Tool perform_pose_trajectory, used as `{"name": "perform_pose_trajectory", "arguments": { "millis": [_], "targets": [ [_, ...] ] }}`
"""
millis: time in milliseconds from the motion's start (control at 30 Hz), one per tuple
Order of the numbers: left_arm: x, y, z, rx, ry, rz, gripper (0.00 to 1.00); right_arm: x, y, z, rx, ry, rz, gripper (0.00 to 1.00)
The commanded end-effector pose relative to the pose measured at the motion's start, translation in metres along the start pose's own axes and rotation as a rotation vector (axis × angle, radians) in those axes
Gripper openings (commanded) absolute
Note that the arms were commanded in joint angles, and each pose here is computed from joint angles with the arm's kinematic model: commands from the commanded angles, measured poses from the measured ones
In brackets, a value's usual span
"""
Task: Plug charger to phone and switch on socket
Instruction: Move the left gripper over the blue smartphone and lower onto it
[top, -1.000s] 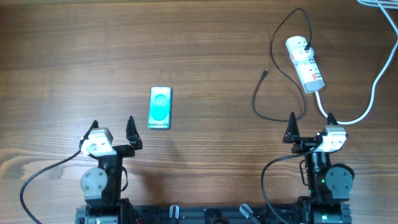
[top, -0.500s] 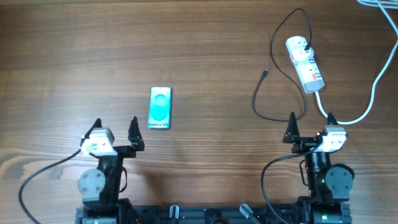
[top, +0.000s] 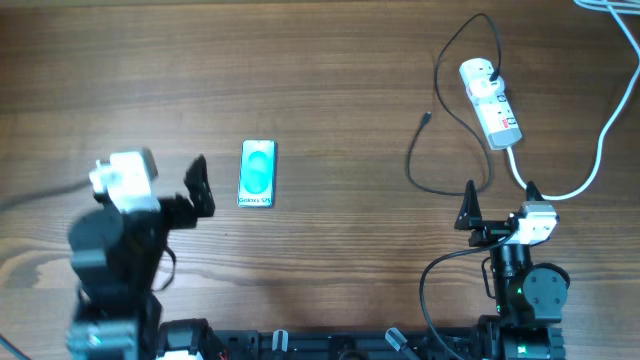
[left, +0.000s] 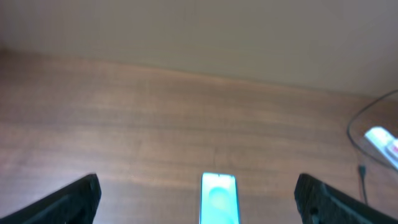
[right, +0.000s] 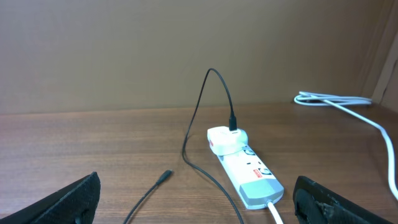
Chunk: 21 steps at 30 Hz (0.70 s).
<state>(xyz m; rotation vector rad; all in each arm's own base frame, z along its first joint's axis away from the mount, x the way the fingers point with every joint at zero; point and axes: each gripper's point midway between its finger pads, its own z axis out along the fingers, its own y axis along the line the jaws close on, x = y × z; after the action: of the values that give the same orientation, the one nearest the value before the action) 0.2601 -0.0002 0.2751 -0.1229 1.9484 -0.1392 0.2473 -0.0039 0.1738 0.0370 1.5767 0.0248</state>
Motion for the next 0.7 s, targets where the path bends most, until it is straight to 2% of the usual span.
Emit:
{"name": "perform_pose_trajectory", "arguments": {
  "millis": [0, 167, 400, 667],
  "targets": [
    [-0.033, -0.004, 0.004, -0.007, 0.109, 0.017, 1.0, -0.002, 0.003, -0.001, -0.018, -0.01, -0.011, 1.0],
    [-0.017, -0.004, 0.027, -0.016, 0.409, -0.021, 1.0, -0.002, 0.003, -0.001, -0.018, -0.01, -0.011, 1.0],
    [0.045, -0.024, 0.054, 0.045, 0.735, -0.021, 1.0, -0.002, 0.003, -0.001, -0.018, -0.01, -0.011, 1.0],
    [0.083, -0.057, 0.078, 0.124, 0.881, 0.044, 1.0, -0.002, 0.003, -0.001, -0.018, -0.01, -0.011, 1.0]
  ]
}}
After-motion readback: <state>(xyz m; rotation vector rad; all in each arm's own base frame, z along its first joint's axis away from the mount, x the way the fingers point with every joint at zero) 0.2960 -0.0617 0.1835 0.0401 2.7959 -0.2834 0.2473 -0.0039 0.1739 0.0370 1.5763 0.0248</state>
